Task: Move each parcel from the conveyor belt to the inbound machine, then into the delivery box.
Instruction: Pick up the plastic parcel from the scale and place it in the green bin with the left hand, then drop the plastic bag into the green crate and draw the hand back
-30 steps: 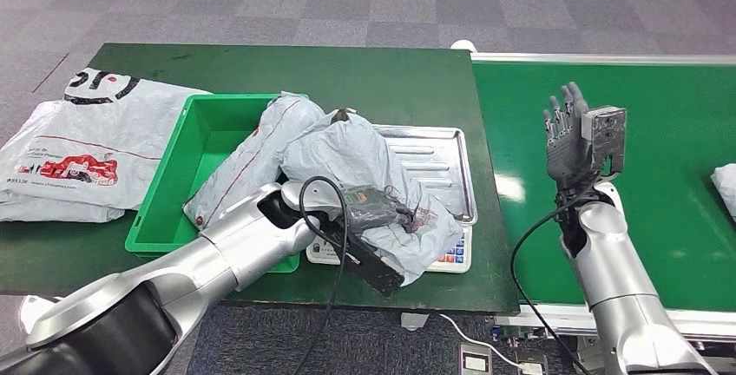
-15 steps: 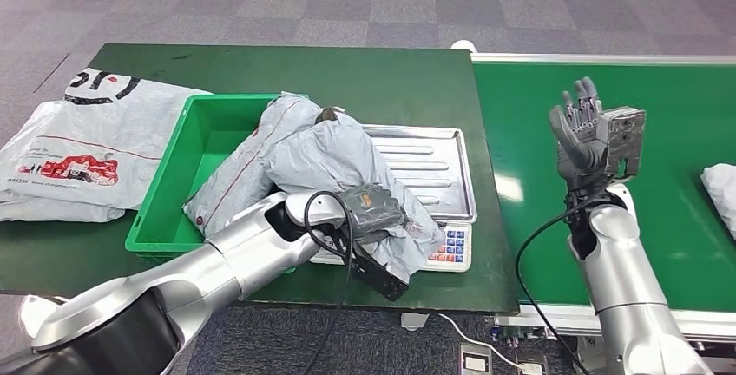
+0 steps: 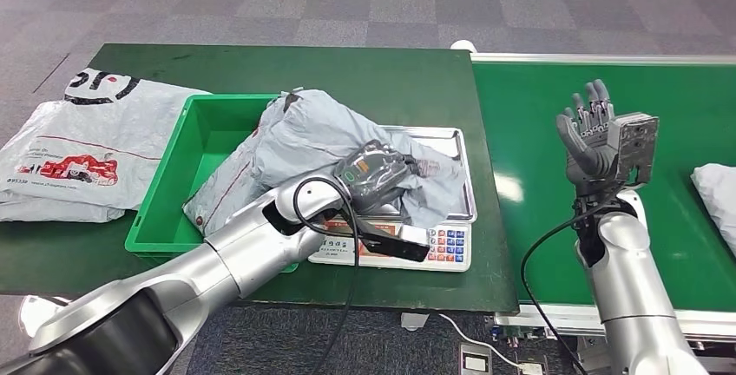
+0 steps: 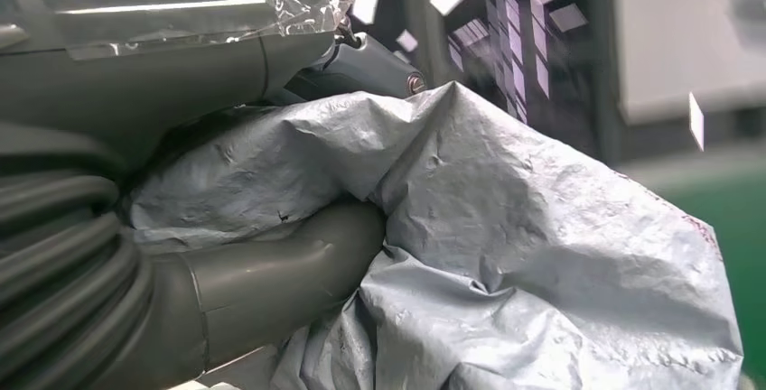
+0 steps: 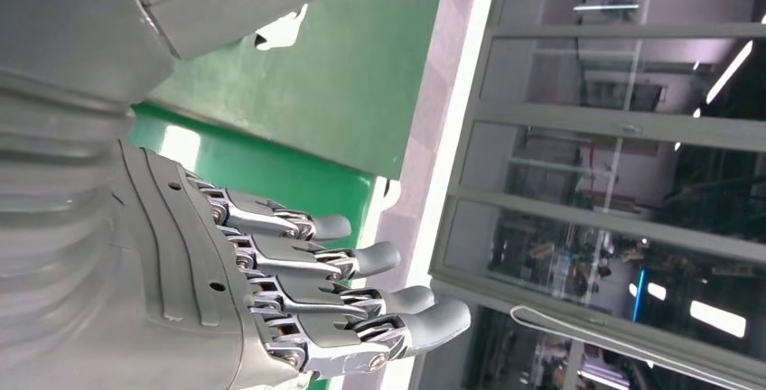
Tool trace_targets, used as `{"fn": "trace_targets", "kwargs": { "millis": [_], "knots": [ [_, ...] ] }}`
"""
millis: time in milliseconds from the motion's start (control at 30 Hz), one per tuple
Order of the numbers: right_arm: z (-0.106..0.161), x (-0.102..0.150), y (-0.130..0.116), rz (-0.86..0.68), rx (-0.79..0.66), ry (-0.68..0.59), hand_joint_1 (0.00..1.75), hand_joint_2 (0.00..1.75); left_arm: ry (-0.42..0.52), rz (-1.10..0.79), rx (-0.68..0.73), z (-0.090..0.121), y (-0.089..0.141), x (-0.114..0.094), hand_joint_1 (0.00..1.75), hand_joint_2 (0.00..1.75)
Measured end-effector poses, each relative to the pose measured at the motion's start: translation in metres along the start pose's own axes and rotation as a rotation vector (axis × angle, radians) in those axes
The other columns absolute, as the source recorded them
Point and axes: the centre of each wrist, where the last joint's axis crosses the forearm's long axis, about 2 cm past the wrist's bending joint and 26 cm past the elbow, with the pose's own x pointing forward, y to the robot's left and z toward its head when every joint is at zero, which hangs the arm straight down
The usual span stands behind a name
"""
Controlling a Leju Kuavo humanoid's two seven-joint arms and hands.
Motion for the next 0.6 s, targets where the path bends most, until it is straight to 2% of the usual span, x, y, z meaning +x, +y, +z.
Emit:
{"fn": "trace_targets", "kwargs": {
  "millis": [167, 367, 500, 600],
  "knots": [
    [0.005, 0.005, -0.002, 0.031, -0.027, -0.014, 0.00, 1.75, 0.113, -0.069, 0.231, -0.001, 0.021, 0.003, 1.75, 1.75],
    [0.009, 0.006, -0.004, 0.080, -0.045, -0.021, 0.00, 1.75, 0.279, -0.151, 0.398, 0.006, 0.036, -0.013, 1.75, 1.75],
    [0.011, 0.003, -0.006, 0.066, -0.044, -0.021, 0.00, 1.75, 0.391, -0.175, 0.463, 0.013, 0.041, -0.029, 1.75, 1.75],
    [0.010, 0.000, -0.010, 0.049, -0.050, -0.013, 0.00, 1.75, 0.542, -0.279, 0.428, 0.019, 0.040, -0.045, 1.75, 1.75]
  ]
}}
